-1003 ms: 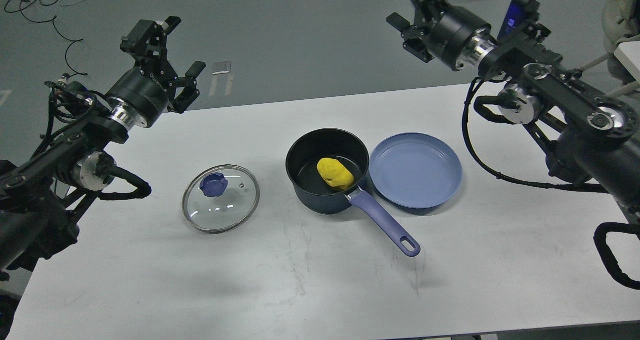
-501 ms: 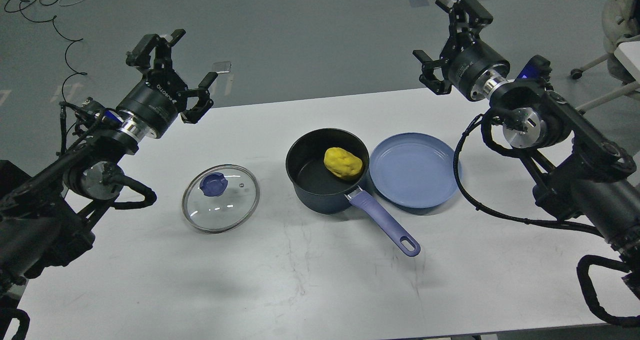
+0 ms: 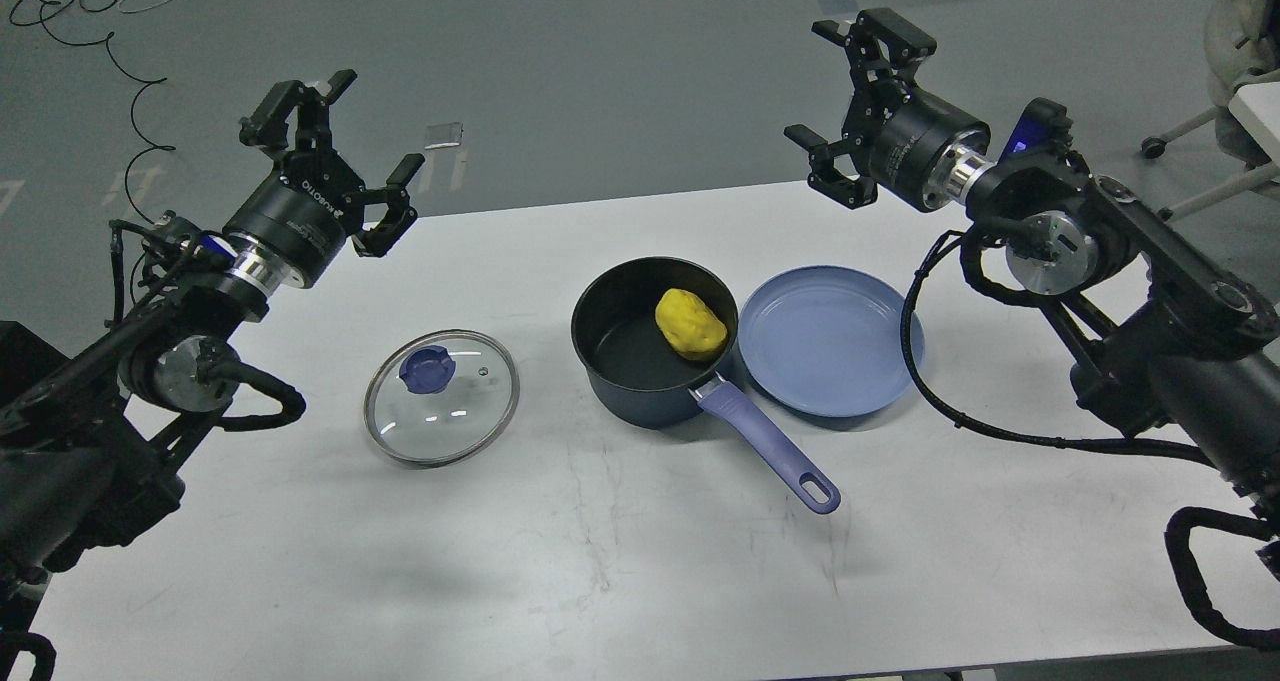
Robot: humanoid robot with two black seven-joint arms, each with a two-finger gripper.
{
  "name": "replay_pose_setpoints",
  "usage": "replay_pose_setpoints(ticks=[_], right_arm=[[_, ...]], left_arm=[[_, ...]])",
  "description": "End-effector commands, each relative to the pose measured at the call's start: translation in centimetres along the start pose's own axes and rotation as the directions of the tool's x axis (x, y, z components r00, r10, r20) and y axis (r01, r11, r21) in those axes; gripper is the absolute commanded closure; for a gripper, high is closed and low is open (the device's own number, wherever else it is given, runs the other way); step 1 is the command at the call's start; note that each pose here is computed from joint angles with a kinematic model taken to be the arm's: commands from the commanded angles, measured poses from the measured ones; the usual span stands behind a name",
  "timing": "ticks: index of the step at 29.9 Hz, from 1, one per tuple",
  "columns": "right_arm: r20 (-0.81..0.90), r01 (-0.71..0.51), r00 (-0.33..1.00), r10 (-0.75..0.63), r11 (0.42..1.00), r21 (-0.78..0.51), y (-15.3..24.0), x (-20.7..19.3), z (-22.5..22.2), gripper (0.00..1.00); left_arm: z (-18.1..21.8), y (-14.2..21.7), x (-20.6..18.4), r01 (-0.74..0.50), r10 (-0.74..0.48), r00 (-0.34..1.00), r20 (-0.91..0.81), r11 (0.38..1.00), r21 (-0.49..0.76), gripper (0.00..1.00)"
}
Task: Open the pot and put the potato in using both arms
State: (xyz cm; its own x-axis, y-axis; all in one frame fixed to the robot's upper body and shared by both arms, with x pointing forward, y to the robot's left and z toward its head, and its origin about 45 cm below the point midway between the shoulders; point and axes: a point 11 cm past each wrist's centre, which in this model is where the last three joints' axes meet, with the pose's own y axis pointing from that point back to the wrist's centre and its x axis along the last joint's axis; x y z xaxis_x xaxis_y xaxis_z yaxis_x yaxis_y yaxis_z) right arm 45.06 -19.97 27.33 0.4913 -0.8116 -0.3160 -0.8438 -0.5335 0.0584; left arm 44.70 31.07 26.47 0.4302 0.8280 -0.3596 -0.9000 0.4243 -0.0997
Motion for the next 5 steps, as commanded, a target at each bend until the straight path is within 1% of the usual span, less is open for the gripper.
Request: replay_pose_setpoints(ticks=[1,3,5], right_arm=[[0.008,-0.022,1.0,0.021,1.0,0.012,0.1,0.5,-0.2,0.0],[0.014,-0.03,0.999,0.03,0.999,0.025,0.1,0.7,-0.5,0.0],[0.034,-0.048,0.998,0.046,0.996,0.076,0.5,1.3,-1.6,0.0]], left_arm=[[-0.3,0.2,0.2,-0.007,0.007,1.0,-0.003,1.0,0.001,0.02],[-0.3,0.3,0.3,-0.011,0.011,1.0,-0.002,1.0,0.001,0.02],[-0.5,0.5,0.5,-0.017,0.017,1.0,-0.003,1.0,0.004,0.02]])
